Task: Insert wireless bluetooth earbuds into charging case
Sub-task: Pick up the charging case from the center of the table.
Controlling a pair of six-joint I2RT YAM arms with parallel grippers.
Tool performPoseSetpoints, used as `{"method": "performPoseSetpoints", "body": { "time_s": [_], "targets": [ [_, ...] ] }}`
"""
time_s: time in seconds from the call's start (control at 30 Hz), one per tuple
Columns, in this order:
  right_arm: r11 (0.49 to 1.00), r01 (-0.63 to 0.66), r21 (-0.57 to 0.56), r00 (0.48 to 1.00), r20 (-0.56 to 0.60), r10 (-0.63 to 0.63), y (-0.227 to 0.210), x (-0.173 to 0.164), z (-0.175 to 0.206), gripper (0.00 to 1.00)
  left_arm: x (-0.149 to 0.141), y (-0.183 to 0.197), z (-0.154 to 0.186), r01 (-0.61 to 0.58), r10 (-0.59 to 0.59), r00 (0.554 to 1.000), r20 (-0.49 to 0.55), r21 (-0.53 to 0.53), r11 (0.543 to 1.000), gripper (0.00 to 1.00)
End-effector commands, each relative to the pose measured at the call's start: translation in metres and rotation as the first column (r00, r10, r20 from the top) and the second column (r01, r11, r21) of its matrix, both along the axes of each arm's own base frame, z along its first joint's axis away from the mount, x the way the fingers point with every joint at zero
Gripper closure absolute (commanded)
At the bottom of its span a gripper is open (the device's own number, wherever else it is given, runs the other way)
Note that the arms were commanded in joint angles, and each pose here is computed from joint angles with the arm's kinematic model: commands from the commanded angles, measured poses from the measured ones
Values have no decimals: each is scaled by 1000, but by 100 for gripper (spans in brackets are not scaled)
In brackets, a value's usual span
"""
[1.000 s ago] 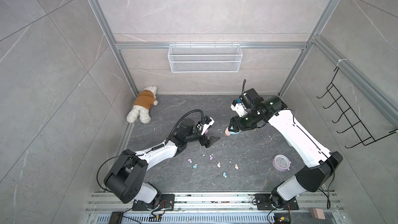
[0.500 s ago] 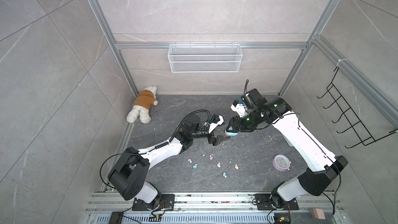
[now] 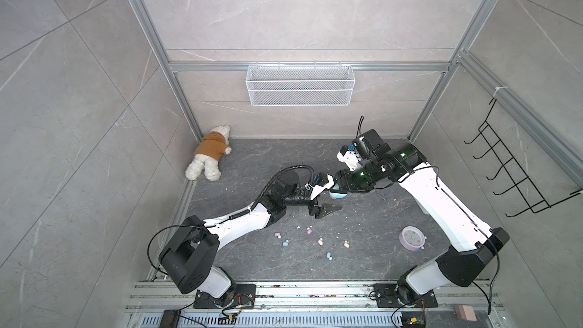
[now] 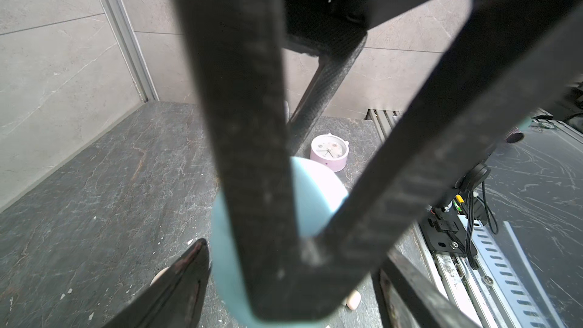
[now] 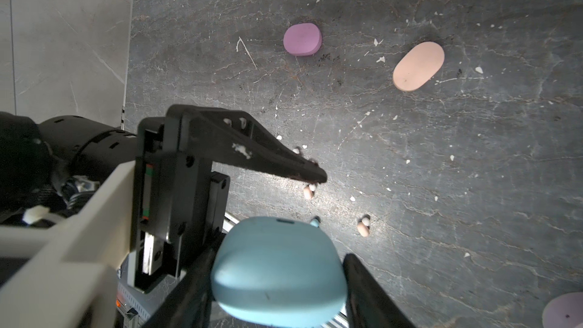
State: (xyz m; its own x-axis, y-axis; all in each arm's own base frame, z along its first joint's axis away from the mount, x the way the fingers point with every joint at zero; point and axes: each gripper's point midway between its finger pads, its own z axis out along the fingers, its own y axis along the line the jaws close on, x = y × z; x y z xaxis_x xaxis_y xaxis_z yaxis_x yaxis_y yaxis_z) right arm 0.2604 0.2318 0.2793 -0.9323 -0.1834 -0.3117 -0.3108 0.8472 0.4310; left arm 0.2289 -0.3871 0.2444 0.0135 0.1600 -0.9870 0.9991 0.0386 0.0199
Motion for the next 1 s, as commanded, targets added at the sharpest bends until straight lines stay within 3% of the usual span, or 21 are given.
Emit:
{"method": "performPoseSetpoints", "body": {
  "time_s": [0.0,0.43,0.97],
  "targets": [
    [999,3,44,1000,2,-3,4,-6,7,52,0,-2,43,8,3,993,121,-92,996,22],
    [998,-9,65,1000,-22,10,8,-11,7,52,-4,5,54,-5,21,988,153,-105,994,40],
    [996,-6,85,1000,6,6,8,-8,17,54,-8,-3,34,44,-41,996,85,-35,998,42]
  ]
}}
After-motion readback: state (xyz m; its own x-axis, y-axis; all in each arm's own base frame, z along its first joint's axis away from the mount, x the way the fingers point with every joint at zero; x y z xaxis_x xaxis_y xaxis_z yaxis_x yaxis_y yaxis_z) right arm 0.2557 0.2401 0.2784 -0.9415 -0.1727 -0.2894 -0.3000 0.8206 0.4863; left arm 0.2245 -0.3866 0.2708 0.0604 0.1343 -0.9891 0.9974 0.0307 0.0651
